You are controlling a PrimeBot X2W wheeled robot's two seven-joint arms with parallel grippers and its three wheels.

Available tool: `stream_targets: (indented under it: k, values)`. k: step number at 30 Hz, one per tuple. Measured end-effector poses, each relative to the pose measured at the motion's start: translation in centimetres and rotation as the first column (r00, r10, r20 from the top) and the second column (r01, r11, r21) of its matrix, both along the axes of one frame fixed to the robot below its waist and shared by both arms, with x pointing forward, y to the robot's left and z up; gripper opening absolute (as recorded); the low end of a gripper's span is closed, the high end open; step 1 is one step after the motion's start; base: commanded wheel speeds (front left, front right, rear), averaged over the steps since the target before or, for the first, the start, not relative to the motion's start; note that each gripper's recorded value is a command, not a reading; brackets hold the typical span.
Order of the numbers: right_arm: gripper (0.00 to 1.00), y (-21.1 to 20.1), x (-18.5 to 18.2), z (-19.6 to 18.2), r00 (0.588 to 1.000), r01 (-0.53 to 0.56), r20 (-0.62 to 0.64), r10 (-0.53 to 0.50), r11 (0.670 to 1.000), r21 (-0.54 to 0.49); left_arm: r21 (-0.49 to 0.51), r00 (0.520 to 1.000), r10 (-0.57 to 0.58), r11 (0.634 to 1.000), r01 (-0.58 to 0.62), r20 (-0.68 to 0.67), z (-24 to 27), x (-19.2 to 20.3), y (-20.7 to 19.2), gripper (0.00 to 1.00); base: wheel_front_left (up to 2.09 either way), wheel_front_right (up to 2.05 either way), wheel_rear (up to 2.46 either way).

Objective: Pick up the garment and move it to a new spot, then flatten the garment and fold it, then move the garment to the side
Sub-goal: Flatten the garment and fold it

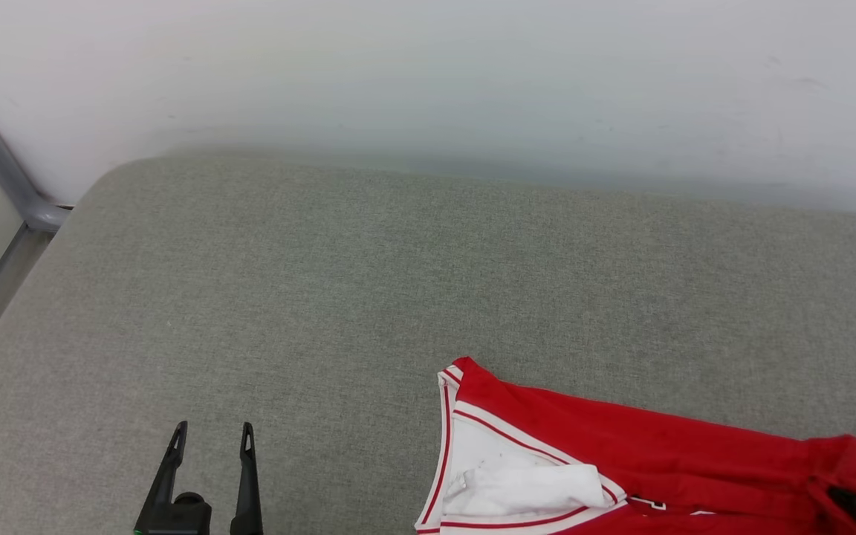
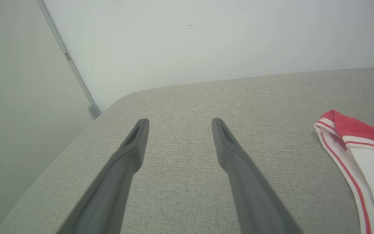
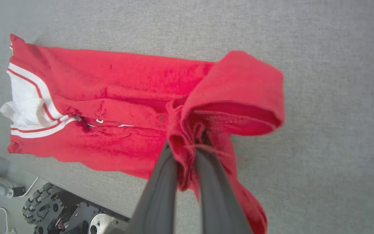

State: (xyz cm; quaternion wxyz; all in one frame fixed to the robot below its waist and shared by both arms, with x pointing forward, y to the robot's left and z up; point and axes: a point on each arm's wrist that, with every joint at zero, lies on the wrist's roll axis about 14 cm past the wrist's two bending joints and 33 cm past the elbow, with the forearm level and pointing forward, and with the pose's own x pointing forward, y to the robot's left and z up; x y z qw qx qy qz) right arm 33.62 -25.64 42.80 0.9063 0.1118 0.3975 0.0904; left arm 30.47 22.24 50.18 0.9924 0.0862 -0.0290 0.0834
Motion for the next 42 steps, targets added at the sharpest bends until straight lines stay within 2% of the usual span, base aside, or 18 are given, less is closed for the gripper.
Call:
stream_targets:
  k: [7, 8, 12, 16, 24, 31, 42]
  values:
    - [0.0, 6.3, 0.3, 2.2, 0.986, -0.162, 0.061, 0.158, 0.984, 0.077, -0.001, 1.0, -0.006, 1.0, 0.006, -0.009, -0.2, 0.3, -0.1, 1.0, 0.0, 0.0, 0.0]
    - [0.0, 8.8, 0.5, 3.0, 0.97, -0.237, 0.082, 0.23, 0.967, 0.089, -0.002, 1.0, -0.003, 1.0, 0.003, -0.015, -0.4, 0.3, -0.1, 1.0, 0.0, 0.0, 0.0]
    - [0.0, 12.4, 0.6, 3.8, 0.936, -0.345, 0.104, 0.335, 0.933, 0.1, -0.007, 1.0, -0.001, 1.0, 0.001, -0.024, -0.7, 0.5, -0.2, 1.0, 0.0, 0.0, 0.0]
    - [0.0, 15.4, 1.0, 4.2, 0.895, -0.441, 0.119, 0.429, 0.893, 0.092, -0.011, 1.0, -0.003, 1.0, 0.002, -0.025, -0.7, 0.9, -0.3, 1.0, 0.0, 0.0, 0.0]
    - [0.0, 21.2, 1.2, 4.0, 0.785, -0.617, 0.127, 0.607, 0.785, 0.061, -0.009, 1.0, 0.011, 1.0, -0.011, -0.027, -0.7, 1.3, 0.1, 1.0, 0.0, 0.0, 0.0]
    - [0.0, 25.4, 2.2, 3.4, 0.705, -0.703, 0.153, 0.693, 0.711, 0.024, -0.011, 0.999, 0.026, 1.0, -0.026, -0.033, -0.8, 1.5, 0.3, 1.0, 0.0, 0.0, 0.0]
    - [0.0, 29.8, 4.0, -0.2, 0.627, -0.775, 0.096, 0.773, 0.632, -0.033, -0.021, 0.998, 0.035, 0.999, -0.036, -0.051, -1.3, 2.3, 0.3, 1.0, 0.0, 0.0, 0.0]
